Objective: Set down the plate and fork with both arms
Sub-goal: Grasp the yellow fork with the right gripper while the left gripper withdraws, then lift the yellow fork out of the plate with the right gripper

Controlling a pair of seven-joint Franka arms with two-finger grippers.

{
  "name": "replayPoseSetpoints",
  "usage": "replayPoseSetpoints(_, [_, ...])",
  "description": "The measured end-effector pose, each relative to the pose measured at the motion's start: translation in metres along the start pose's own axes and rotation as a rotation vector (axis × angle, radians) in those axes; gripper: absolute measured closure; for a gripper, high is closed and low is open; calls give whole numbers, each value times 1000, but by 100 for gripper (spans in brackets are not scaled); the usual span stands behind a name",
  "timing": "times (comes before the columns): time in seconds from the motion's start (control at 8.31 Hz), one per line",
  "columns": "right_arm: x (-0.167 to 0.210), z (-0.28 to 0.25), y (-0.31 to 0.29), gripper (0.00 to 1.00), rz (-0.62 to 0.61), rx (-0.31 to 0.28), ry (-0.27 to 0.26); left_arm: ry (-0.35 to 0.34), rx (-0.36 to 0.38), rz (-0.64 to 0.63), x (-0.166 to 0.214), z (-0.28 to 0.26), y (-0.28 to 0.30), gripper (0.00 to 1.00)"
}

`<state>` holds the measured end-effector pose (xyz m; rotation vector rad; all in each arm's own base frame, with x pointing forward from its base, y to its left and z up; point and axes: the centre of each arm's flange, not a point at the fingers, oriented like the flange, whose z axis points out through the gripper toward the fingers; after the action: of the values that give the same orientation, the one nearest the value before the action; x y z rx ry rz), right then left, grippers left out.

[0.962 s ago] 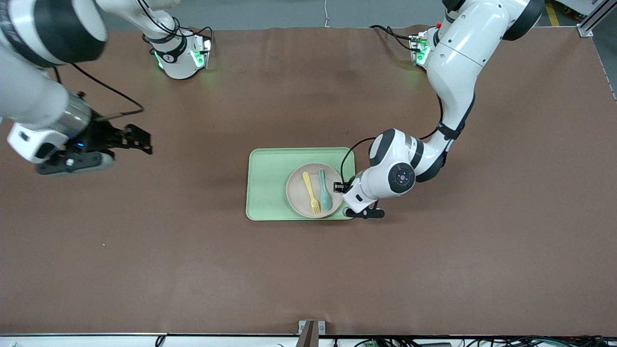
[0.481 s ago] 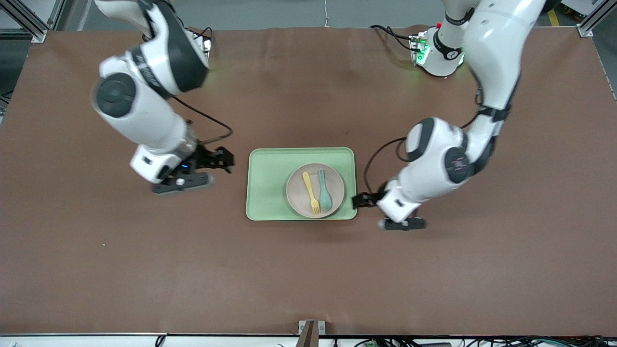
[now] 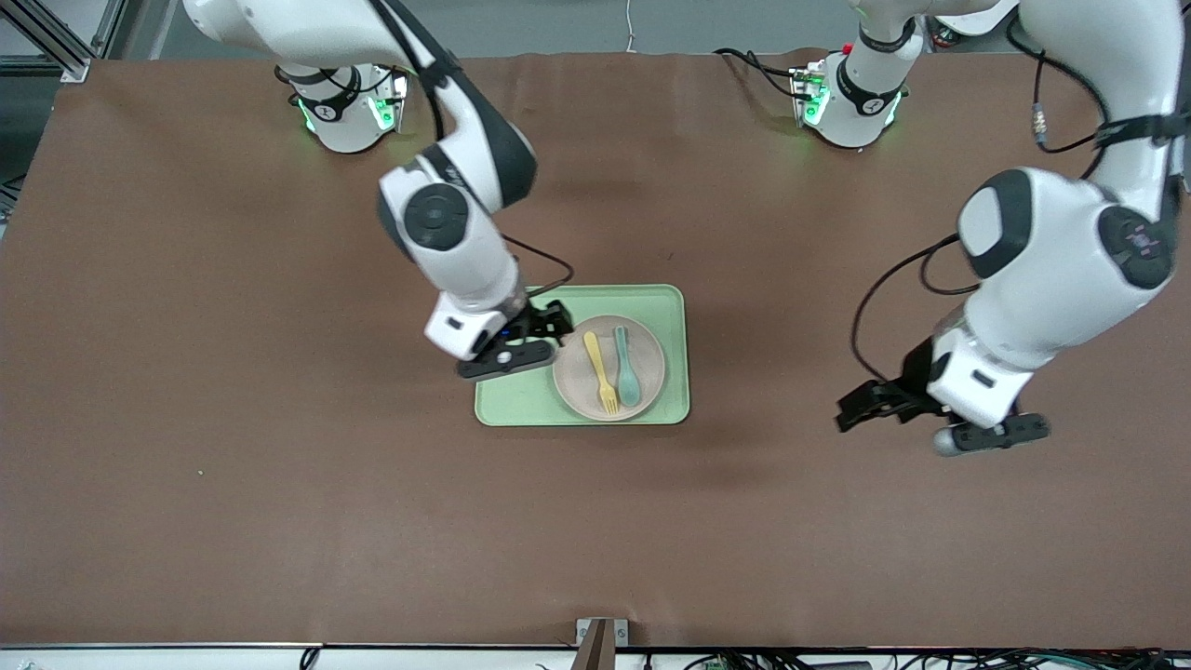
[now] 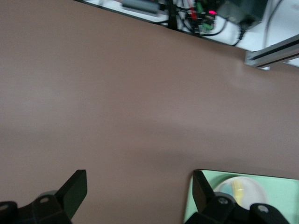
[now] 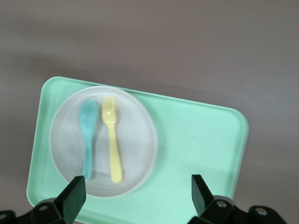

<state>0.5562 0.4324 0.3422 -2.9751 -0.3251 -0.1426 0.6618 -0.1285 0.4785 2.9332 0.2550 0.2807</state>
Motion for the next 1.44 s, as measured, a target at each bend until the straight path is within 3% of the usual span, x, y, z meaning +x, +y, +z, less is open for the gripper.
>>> replayPoseSetpoints(0.24, [-16,55,-36,0,-79,-11,23,-3,100,26,-9,-64,-29,0])
replayPoseSetpoints(0.6, [-23,109,-47,6,-106,-13,35,8,137,130,-45,-156,-37,0])
replayPoseSetpoints(1.08, [-23,132,-42,24,-105,-19,41,-91,163,171,-88,-196,-41,0])
replayPoseSetpoints(1.44, [-25,146,-39,26,-111,-32,30,-65,160,224,-83,-219,-55,0])
